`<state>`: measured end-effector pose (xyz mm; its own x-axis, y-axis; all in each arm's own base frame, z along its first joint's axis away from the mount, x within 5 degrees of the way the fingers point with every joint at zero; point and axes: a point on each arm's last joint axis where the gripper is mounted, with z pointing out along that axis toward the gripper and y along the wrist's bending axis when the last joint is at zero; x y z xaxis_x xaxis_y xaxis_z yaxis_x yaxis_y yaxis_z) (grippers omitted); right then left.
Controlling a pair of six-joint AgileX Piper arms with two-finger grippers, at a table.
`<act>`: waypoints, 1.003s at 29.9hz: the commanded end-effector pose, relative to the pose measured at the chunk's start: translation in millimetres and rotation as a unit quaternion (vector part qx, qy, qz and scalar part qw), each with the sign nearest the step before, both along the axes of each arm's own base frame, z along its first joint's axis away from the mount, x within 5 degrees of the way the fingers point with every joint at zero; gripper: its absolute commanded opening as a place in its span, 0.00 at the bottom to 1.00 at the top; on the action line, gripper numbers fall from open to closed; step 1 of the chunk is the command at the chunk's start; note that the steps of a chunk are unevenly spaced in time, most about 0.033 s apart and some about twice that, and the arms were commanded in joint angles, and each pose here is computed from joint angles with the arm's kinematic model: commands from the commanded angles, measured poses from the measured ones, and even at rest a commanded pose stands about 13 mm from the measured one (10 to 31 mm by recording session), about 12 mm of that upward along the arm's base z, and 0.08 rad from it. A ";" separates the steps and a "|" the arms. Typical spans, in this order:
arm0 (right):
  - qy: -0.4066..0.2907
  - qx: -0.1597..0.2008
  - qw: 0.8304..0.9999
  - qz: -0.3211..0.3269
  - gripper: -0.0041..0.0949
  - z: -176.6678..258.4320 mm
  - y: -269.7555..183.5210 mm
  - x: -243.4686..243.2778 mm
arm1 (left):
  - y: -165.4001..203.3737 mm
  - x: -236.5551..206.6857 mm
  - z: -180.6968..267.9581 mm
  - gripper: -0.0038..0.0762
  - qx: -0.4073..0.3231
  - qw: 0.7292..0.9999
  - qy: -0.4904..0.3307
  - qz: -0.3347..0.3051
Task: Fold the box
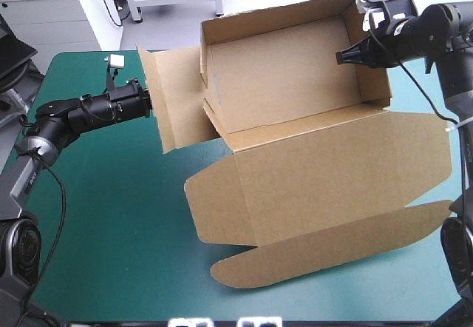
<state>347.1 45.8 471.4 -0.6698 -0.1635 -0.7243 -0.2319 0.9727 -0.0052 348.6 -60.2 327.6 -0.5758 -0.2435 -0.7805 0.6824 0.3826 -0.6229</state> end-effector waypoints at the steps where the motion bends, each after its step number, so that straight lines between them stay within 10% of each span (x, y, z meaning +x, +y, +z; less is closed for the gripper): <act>1: -0.033 0.012 0.999 0.003 0.02 17.9 -0.9 -10.2 | -7.4 -14.0 40.8 0.04 -0.095 0.994 -0.051 -0.036; 17: -0.021 0.011 1.000 0.008 0.02 4.9 1.4 5.0 | -26.5 -40.8 68.8 0.05 -0.102 0.990 -0.071 -0.067; 30: -0.024 0.000 0.999 0.030 0.02 5.0 11.2 3.7 | -26.6 -49.5 75.8 0.54 -0.104 0.990 -0.054 -0.076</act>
